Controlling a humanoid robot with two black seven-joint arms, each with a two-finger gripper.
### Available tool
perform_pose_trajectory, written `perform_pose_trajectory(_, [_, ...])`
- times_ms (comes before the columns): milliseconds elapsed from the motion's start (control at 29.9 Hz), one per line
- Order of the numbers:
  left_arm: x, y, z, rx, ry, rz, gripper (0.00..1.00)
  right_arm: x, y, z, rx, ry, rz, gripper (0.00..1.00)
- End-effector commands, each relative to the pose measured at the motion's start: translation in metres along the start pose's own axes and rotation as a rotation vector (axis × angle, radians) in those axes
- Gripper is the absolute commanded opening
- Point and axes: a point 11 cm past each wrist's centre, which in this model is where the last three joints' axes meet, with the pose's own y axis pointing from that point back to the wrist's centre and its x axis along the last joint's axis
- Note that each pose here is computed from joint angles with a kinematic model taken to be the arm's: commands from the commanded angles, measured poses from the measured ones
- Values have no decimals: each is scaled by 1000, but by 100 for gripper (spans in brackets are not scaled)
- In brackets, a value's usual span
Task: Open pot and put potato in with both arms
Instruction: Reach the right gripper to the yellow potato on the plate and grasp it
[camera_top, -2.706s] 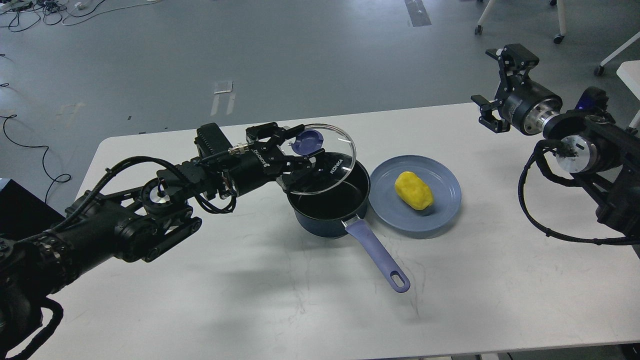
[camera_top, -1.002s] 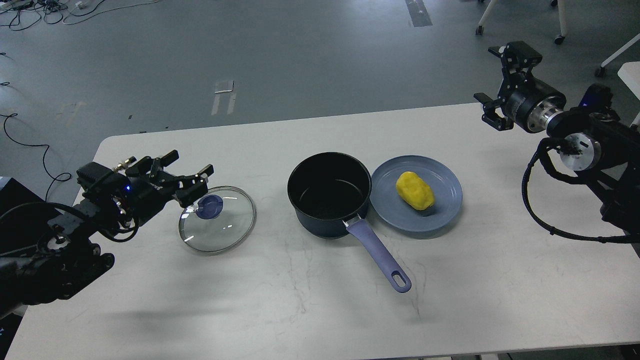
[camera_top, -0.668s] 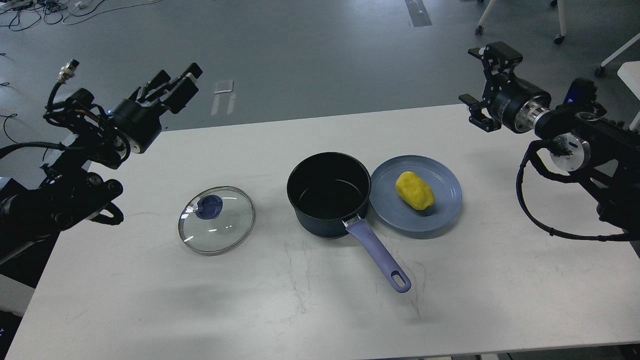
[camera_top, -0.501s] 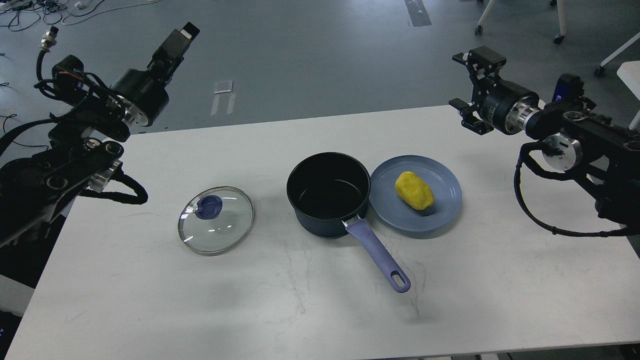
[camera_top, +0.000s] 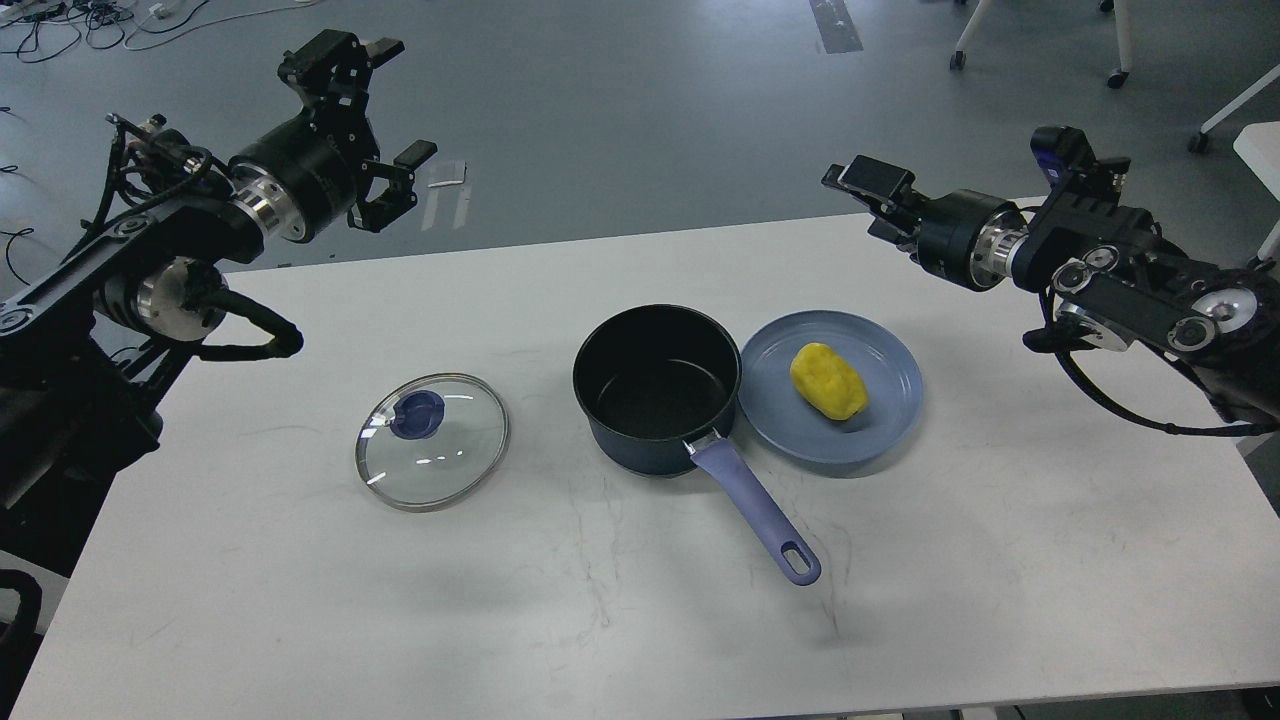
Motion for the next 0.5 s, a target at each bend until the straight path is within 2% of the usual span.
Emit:
perform_pose_trajectory(0, [-1,1,-7,18,77,-3,98,-21,-6,4,-16,220,-35,100])
perform_pose_trajectory(200, [0,3,-6,17,79,-11,98,-59,-12,-3,18,393,-149,100])
perform_pose_trajectory(468, [1,3,-9,17,72,-7,98,-58,3,10,11,535,-214,100])
